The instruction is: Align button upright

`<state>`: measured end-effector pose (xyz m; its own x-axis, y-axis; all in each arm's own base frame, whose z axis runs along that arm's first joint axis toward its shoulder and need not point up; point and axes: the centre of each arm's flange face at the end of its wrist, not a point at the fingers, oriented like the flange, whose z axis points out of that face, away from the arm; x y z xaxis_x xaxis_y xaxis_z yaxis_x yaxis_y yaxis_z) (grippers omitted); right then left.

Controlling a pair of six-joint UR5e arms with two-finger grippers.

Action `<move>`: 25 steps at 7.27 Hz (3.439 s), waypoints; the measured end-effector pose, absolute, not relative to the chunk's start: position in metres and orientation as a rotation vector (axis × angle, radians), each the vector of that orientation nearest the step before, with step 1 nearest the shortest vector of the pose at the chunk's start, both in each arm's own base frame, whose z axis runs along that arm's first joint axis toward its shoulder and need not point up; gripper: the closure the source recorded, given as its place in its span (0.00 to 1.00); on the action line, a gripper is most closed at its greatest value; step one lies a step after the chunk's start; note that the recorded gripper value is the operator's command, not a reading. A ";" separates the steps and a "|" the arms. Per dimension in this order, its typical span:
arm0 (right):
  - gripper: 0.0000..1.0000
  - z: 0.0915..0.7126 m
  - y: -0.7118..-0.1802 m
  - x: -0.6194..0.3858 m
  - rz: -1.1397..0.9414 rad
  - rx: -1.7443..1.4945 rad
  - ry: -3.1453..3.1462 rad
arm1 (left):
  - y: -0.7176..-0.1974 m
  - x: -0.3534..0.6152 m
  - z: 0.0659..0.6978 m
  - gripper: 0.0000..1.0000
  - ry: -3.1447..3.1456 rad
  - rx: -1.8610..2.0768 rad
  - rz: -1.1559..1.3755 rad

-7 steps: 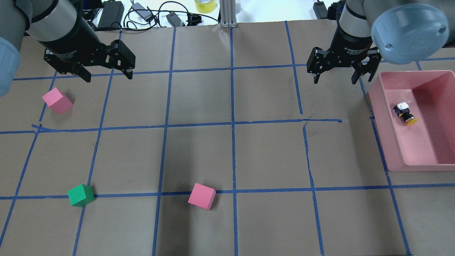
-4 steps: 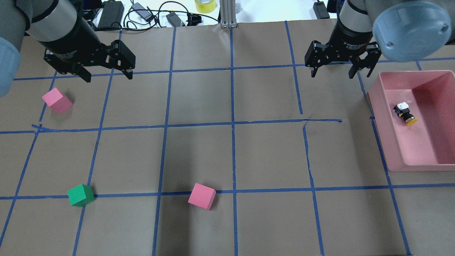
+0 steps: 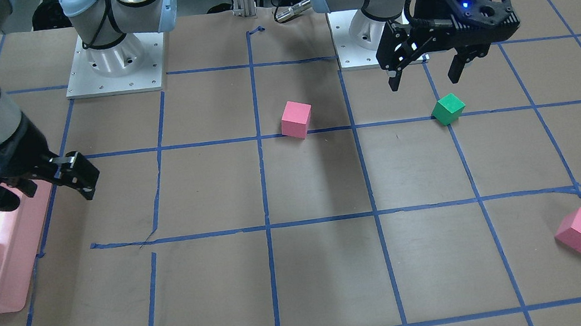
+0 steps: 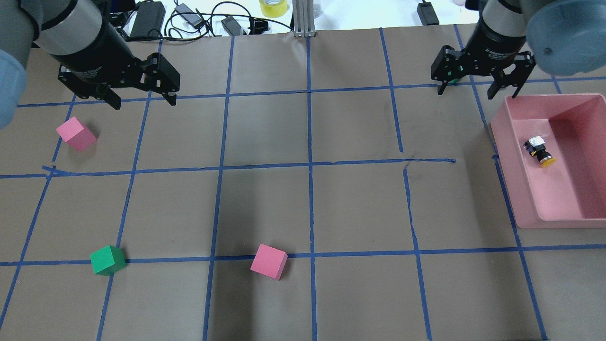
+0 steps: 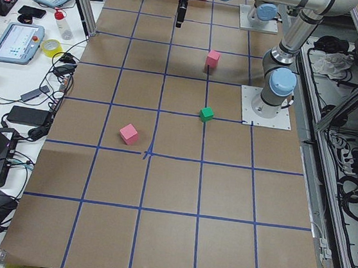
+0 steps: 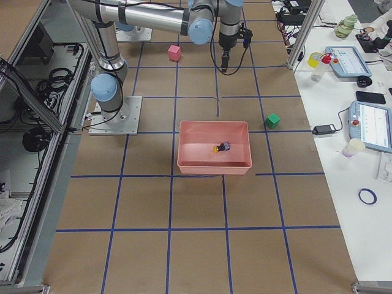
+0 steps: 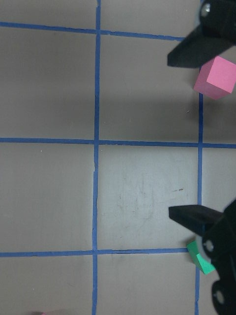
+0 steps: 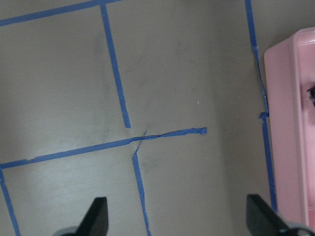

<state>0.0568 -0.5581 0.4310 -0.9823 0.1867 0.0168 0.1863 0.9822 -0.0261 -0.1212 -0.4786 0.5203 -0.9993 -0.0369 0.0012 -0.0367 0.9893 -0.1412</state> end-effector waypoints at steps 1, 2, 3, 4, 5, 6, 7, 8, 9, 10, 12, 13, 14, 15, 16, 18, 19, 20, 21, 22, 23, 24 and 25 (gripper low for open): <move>0.00 0.430 -0.560 0.038 0.039 -0.264 -3.104 | -0.479 -0.121 0.520 0.00 3.131 -0.058 -0.222; 0.00 0.429 -0.561 0.024 0.035 -0.222 -3.089 | -0.479 -0.121 0.520 0.00 3.131 -0.058 -0.222; 0.00 0.427 -0.562 0.008 0.024 -0.210 -3.060 | -0.479 -0.121 0.520 0.00 3.131 -0.058 -0.222; 0.00 0.423 -0.564 -0.014 0.014 -0.209 -3.041 | -0.479 -0.121 0.520 0.00 3.131 -0.057 -0.222; 0.00 0.417 -0.566 -0.042 0.011 -0.184 -3.034 | -0.479 -0.121 0.520 0.00 3.132 -0.057 -0.222; 0.00 0.410 -0.567 -0.073 0.012 -0.154 -3.033 | -0.479 -0.121 0.520 0.00 3.132 -0.057 -0.222; 0.00 0.396 -0.567 -0.102 0.025 -0.122 -3.032 | -0.479 -0.121 0.520 0.00 3.132 -0.057 -0.222; 0.00 0.376 -0.564 -0.126 0.050 -0.073 -3.026 | -0.479 -0.121 0.520 0.00 3.132 -0.057 -0.222; 0.00 0.351 -0.557 -0.146 0.070 -0.046 -3.018 | -0.479 -0.121 0.520 0.00 3.132 -0.057 -0.222; 0.00 0.328 -0.550 -0.161 0.079 -0.051 -3.012 | -0.479 -0.121 0.520 0.00 3.132 -0.057 -0.222; 0.00 0.289 -0.541 -0.187 0.053 -0.125 -3.017 | -0.479 -0.121 0.520 0.00 3.132 -0.057 -0.222; 0.00 0.273 -0.540 -0.196 0.025 -0.165 -3.025 | -0.479 -0.121 0.520 0.00 3.132 -0.057 -0.222; 0.00 0.258 -0.541 -0.201 -0.005 -0.204 -3.031 | -0.479 -0.121 0.520 0.00 3.132 -0.057 -0.222; 0.00 0.243 -0.543 -0.204 -0.033 -0.249 -3.033 | -0.479 -0.121 0.520 0.00 3.132 -0.057 -0.222; 0.00 0.231 -0.544 -0.205 -0.058 -0.276 -3.035 | -0.479 -0.121 0.520 0.00 3.133 -0.057 -0.222; 0.00 0.210 -0.544 -0.206 -0.108 -0.292 -3.045 | -0.479 -0.122 0.520 0.00 3.134 -0.057 -0.222; 0.00 0.203 -0.544 -0.207 -0.127 -0.293 -3.049 | -0.478 -0.122 0.520 0.00 3.135 -0.057 -0.222; 0.00 0.196 -0.544 -0.207 -0.144 -0.292 -3.053 | -0.478 -0.122 0.520 0.00 3.135 -0.057 -0.223; 0.00 0.191 -0.544 -0.207 -0.156 -0.292 -3.056 | -0.479 -0.122 0.521 0.00 3.135 -0.057 -0.223; 0.02 0.187 -0.543 -0.206 -0.169 -0.292 -3.059 | -0.479 -0.122 0.521 0.00 3.135 -0.057 -0.224; 0.06 0.182 -0.540 -0.205 -0.184 -0.293 -3.063 | -0.479 -0.122 0.521 0.00 3.135 -0.057 -0.223; 0.32 0.179 -0.539 -0.204 -0.194 -0.294 -3.066 | -0.479 -0.122 0.520 0.00 3.135 -0.057 -0.223; 0.72 0.177 -0.538 -0.204 -0.199 -0.293 -3.067 | -0.479 -0.122 0.520 0.00 3.135 -0.057 -0.223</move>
